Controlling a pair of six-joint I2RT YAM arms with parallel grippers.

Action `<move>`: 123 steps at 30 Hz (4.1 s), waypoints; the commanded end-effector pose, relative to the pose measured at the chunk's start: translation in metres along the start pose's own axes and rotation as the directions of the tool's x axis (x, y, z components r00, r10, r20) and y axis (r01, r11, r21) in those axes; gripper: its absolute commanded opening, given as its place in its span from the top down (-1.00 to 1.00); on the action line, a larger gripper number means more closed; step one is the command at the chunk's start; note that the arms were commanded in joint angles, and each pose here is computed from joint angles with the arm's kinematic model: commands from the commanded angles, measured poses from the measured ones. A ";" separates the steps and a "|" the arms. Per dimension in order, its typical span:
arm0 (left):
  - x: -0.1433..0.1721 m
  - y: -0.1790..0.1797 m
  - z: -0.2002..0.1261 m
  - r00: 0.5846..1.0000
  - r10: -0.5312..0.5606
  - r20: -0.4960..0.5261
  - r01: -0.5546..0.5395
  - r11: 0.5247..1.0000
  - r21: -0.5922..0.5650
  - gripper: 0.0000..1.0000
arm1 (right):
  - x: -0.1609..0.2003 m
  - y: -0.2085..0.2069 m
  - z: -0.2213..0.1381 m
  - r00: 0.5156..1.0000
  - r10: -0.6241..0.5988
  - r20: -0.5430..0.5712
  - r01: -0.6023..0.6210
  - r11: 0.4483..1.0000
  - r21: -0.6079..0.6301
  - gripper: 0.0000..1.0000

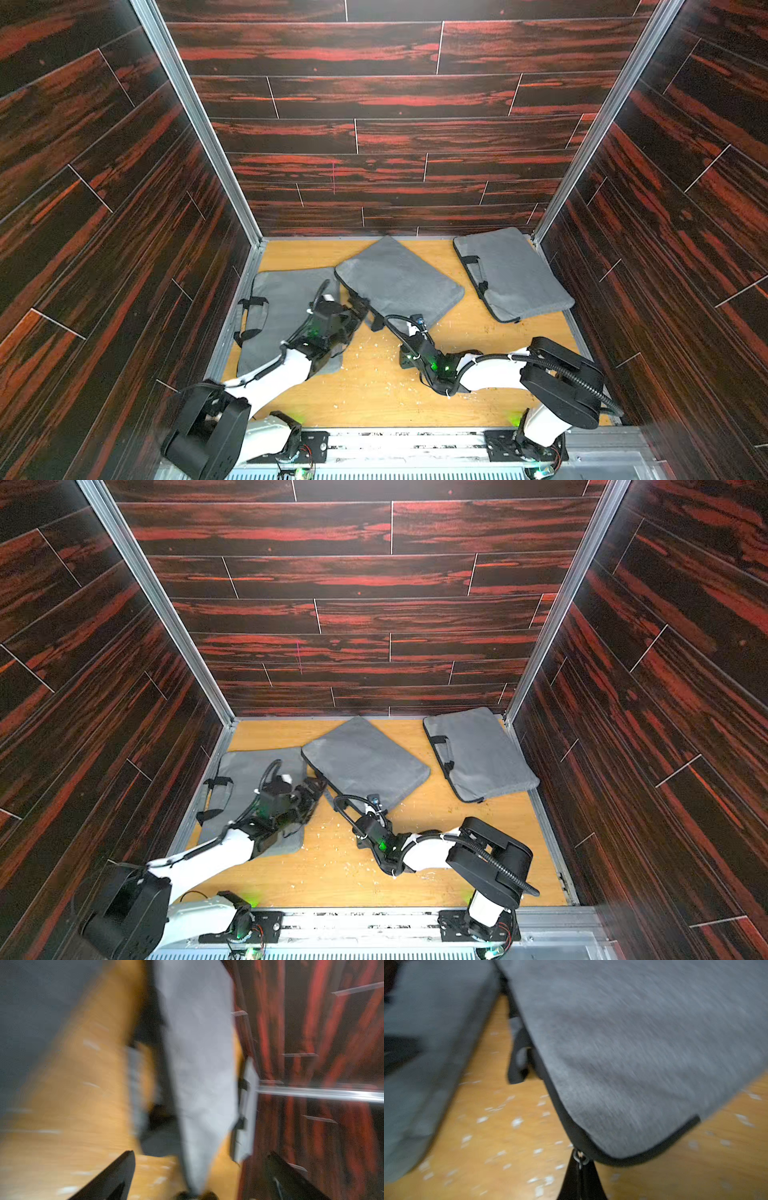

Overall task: Put the mouse into the laptop bag
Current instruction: Zip the zipper on the zippered laptop bag, then adjust the zippered laptop bag at the center of the board.

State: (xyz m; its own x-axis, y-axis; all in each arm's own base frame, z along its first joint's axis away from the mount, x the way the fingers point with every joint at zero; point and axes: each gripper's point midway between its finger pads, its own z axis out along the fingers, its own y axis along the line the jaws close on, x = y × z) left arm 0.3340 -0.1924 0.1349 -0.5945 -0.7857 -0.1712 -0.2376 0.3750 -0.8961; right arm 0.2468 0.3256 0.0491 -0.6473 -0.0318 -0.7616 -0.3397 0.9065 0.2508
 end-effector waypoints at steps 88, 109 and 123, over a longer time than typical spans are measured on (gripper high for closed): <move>0.055 0.002 0.022 0.996 -0.010 -0.094 0.005 0.998 -0.059 1.00 | 0.028 -0.084 -0.005 0.989 0.139 -0.042 -0.131 0.980 0.151 0.72; 0.002 0.024 -0.005 0.988 0.120 0.092 -0.093 0.963 -0.252 -0.67 | -0.105 -0.161 -0.017 0.959 0.232 0.164 -0.255 0.958 0.134 -0.97; -0.004 0.032 0.046 0.997 0.079 -0.011 -0.080 0.966 -0.245 -0.62 | -0.119 -0.164 0.077 0.964 0.260 -0.049 -0.260 0.965 -0.001 -0.97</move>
State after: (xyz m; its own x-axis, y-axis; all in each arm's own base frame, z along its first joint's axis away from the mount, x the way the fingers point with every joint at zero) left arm 0.3451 -0.1765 0.0680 -0.5654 -0.7885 -0.2423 -0.4548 0.5430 -0.7059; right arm 0.4471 0.1965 0.0743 -0.6776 0.2244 -0.7003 -0.1129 0.9092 0.4007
